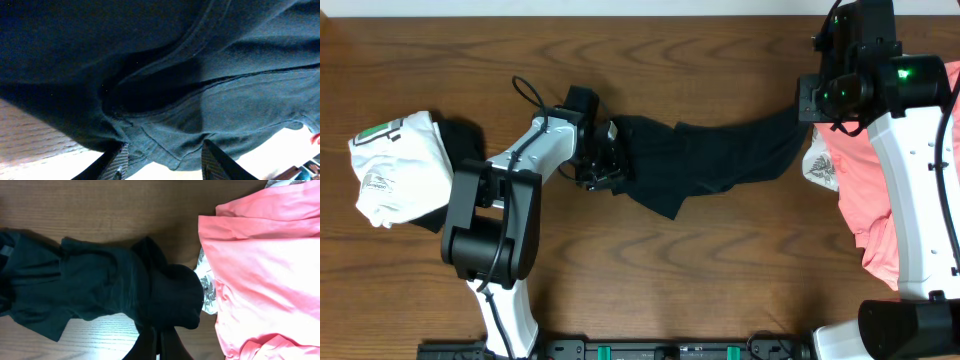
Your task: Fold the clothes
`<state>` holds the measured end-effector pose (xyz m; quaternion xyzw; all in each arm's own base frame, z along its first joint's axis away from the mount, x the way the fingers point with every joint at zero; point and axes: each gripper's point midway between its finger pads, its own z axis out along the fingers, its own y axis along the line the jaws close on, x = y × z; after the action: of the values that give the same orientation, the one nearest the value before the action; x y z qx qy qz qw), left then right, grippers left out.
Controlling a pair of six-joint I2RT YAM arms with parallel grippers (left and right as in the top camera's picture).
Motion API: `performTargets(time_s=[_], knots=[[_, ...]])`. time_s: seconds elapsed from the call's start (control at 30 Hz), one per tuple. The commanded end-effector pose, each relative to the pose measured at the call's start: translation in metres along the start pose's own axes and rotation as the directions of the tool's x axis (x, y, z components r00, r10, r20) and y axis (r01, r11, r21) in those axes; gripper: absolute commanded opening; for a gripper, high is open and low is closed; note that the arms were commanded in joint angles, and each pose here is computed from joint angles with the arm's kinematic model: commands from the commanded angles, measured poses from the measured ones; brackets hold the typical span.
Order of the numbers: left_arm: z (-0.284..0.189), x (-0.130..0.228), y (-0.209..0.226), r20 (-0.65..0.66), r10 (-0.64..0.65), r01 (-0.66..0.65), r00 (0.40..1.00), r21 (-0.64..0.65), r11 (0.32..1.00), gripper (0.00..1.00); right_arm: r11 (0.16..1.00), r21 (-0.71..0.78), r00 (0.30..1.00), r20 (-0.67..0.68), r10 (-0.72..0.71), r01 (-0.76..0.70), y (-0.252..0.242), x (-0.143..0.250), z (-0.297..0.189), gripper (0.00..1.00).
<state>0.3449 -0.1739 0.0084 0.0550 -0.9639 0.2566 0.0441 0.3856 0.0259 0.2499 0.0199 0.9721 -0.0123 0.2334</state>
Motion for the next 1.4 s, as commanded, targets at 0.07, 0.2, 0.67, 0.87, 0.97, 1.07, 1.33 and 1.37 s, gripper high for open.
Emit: performTargets(time_s=[0.07, 0.2, 0.67, 0.87, 0.97, 1.07, 1.33, 1.37], knots=[[0.004, 0.000, -0.002, -0.030, -0.017, 0.019, 0.999, 0.048, 0.999, 0.47, 1.000, 0.004, 1.000, -0.004, 0.002, -0.002, -0.004, 0.000, 0.001, 0.01], [-0.006, -0.003, -0.002, -0.015, -0.029, 0.030, 0.999, 0.067, 0.997, 0.39, 1.000, 0.004, 1.000, -0.004, 0.002, -0.002, -0.004, 0.000, 0.001, 0.01], [-0.035, 0.047, -0.050, -0.079, -0.035, 0.042, 0.996, 0.092, 0.995, 0.40, 1.000, 0.004, 1.000, -0.006, -0.001, 0.001, -0.004, 0.001, 0.001, 0.01], [-0.007, 0.058, -0.036, -0.067, -0.145, 0.147, 0.987, 0.017, 0.989, 0.40, 1.000, 0.004, 1.000, -0.008, -0.002, 0.002, -0.004, 0.001, 0.001, 0.01], [0.003, 0.059, -0.023, -0.047, -0.171, 0.171, 0.984, -0.011, 0.985, 0.40, 1.000, 0.005, 1.000, -0.017, -0.003, 0.003, -0.004, 0.004, 0.001, 0.01], [0.008, 0.059, -0.016, -0.030, -0.173, 0.172, 0.985, -0.027, 0.985, 0.41, 1.000, 0.006, 1.000, -0.024, -0.003, 0.003, -0.004, 0.005, 0.001, 0.01], [0.009, 0.045, -0.002, 0.052, -0.155, 0.159, 0.987, -0.093, 0.983, 0.50, 1.000, 0.007, 1.000, -0.031, -0.003, 0.003, -0.005, 0.007, 0.001, 0.01], [0.010, 0.044, -0.002, 0.056, -0.156, 0.161, 0.986, -0.090, 0.983, 0.50, 1.000, 0.007, 1.000, -0.031, -0.004, 0.004, -0.004, 0.007, 0.001, 0.01]])
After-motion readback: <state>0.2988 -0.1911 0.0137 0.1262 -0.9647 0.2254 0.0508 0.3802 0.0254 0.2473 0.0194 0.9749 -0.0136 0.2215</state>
